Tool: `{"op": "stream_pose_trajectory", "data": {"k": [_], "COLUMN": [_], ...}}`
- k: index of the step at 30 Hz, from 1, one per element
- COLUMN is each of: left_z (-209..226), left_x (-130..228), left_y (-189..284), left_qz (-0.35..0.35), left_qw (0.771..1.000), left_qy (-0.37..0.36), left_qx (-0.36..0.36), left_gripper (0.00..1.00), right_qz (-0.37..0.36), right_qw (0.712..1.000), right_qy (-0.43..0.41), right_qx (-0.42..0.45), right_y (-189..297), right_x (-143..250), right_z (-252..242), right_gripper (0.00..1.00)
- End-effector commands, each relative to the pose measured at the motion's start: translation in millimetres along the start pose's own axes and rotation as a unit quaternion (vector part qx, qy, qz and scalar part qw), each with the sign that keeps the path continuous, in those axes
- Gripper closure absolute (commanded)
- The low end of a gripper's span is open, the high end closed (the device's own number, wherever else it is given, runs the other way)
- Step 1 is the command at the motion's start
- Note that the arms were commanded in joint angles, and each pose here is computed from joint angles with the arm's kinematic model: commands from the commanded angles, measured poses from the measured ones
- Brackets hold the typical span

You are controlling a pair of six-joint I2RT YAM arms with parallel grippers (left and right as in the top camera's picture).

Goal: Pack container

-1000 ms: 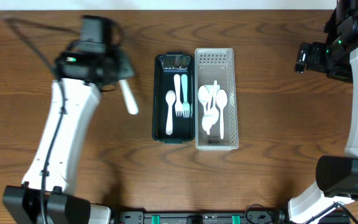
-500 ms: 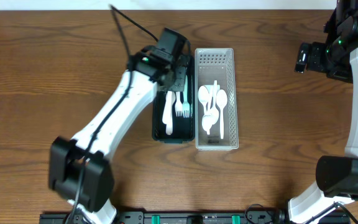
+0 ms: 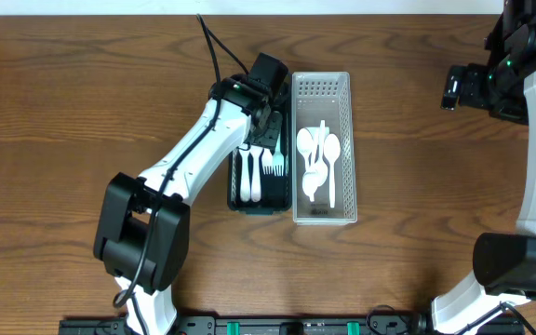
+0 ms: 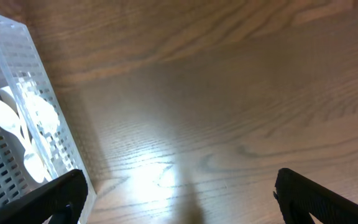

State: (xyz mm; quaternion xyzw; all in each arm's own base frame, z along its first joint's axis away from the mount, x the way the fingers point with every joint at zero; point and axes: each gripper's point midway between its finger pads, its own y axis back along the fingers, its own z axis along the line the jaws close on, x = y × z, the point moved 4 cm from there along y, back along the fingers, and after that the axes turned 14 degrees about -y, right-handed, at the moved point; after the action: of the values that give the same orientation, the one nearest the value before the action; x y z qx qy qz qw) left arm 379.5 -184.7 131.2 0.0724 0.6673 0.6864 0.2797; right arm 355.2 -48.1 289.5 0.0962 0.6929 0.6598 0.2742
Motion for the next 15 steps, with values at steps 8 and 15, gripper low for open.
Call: {"op": "stream_pose_trajectory", "data": {"k": [8, 15], "left_z": [45.5, 149.5], "left_x": [-12.9, -7.8], "left_y": [143.6, 187.2], "left_qz": [-0.15, -0.237], "left_qw": [0.983, 0.951], "left_qy": [-0.067, 0.113], "left_qx": [-0.084, -0.166], "left_gripper": [0.02, 0.02], "right_qz": [-0.073, -0.21], "right_qw": [0.996, 0.964], "right_qy": [0.032, 0.064], "right_qx": [-0.033, -0.15], "right_y": [5.4, 34.2], "right_x": [-21.7, -37.9], "right_z": [26.8, 134.2], "right_gripper": [0.01, 0.01]}}
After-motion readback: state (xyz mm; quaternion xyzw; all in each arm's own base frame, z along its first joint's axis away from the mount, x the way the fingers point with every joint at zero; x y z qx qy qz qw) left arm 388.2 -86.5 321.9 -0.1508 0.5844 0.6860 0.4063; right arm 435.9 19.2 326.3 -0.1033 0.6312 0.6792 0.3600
